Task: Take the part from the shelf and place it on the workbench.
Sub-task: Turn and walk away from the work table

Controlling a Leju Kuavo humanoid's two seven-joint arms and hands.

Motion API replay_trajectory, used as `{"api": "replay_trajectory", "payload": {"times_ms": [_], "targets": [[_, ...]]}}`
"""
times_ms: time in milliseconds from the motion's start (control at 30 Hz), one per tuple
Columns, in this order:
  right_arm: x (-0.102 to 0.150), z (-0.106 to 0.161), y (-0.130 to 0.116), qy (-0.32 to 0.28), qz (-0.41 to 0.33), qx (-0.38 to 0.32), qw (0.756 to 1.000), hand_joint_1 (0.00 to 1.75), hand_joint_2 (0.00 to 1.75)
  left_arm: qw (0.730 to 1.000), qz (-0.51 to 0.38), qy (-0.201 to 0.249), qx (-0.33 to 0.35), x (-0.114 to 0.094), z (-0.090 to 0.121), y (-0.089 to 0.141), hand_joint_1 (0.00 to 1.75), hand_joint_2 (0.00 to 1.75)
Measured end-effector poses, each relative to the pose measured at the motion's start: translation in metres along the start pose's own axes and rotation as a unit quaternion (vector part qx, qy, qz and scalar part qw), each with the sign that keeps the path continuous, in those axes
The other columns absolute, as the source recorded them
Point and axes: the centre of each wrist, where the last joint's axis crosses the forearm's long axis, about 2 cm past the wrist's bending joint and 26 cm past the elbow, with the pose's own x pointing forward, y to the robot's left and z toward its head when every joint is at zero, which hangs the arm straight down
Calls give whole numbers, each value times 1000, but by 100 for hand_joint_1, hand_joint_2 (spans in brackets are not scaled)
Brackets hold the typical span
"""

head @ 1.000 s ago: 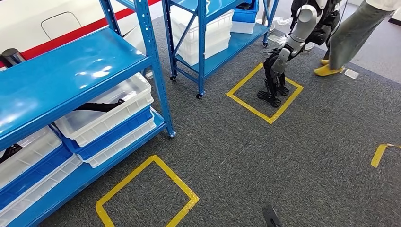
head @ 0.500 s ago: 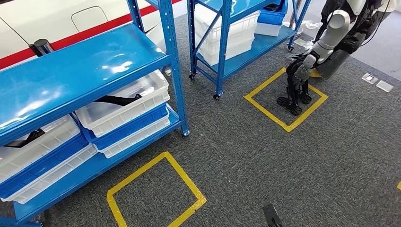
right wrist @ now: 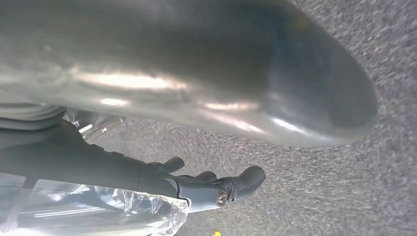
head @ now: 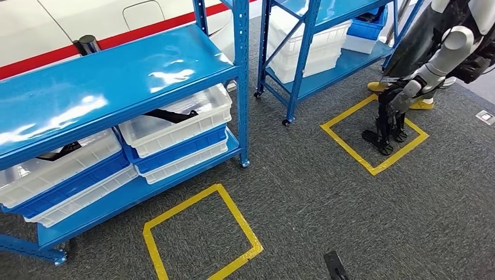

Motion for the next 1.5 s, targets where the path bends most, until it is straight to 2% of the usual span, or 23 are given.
{"api": "replay_trajectory", "payload": {"times_ms": [267,1500], "targets": [[-5,-1,0,4,2,0,1000,0,0,1000,0,2,1,-1,0,0,0,0],[6,0,-3,-18,10,-8,1000,0,0,1000,7,9,7,-3,0,1,0,0]]}}
